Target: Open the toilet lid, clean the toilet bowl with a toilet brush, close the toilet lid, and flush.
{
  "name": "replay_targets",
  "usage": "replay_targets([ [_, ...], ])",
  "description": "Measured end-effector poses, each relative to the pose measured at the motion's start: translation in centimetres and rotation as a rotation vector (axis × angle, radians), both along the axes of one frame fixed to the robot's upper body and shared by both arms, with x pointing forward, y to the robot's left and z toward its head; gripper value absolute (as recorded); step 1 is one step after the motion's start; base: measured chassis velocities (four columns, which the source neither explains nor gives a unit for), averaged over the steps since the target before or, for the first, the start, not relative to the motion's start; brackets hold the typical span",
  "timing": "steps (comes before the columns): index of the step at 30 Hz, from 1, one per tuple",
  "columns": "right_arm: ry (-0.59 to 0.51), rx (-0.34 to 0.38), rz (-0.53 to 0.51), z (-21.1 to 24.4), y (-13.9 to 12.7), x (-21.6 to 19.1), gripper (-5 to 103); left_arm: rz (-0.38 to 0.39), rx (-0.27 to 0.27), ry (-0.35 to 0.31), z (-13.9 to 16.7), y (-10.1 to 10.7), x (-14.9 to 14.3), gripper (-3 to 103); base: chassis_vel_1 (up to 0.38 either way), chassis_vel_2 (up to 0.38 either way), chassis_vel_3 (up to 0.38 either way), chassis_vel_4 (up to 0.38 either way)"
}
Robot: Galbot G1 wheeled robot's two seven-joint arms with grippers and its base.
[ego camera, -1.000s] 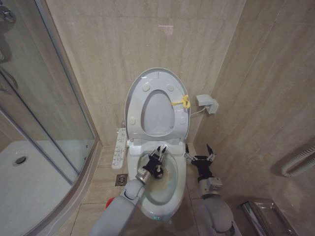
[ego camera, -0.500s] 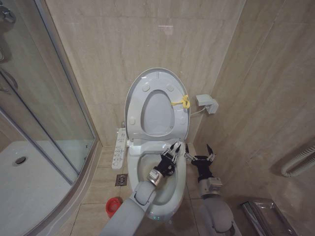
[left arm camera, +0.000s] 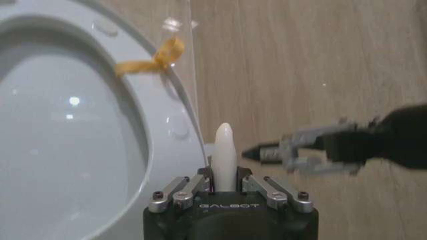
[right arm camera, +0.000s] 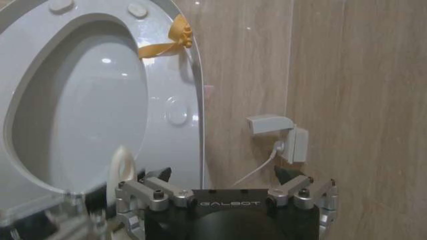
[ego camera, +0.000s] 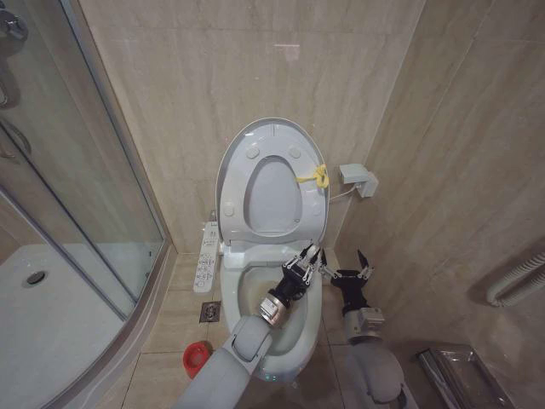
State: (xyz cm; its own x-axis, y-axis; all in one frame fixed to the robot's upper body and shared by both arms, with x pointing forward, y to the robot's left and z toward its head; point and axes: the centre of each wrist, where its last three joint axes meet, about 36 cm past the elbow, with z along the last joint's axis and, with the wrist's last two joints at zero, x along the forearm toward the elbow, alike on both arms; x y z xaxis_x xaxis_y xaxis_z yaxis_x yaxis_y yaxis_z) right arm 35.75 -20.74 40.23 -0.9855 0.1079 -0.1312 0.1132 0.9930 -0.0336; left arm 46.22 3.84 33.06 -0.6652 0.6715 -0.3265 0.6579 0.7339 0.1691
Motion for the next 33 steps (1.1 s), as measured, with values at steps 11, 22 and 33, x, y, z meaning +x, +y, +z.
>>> replay_targets([
  [11, 0.0, 0.0, 0.0, 0.0, 0.0, 0.0, 100, 0.013, 0.005, 0.187, -4.4, 0.1, 2.4, 21, 0.0, 0.0, 0.0, 0.0],
  [22, 0.0, 0.0, 0.0, 0.0, 0.0, 0.0, 100, -0.034, -0.053, 0.102, -1.9, -2.2, 3.0, 21, 0.0, 0.0, 0.0, 0.0],
  [33, 0.0, 0.0, 0.0, 0.0, 0.0, 0.0, 100, 0.004, 0.02, 0.14, -4.5, 0.0, 4.5, 21, 0.0, 0.0, 0.0, 0.0],
])
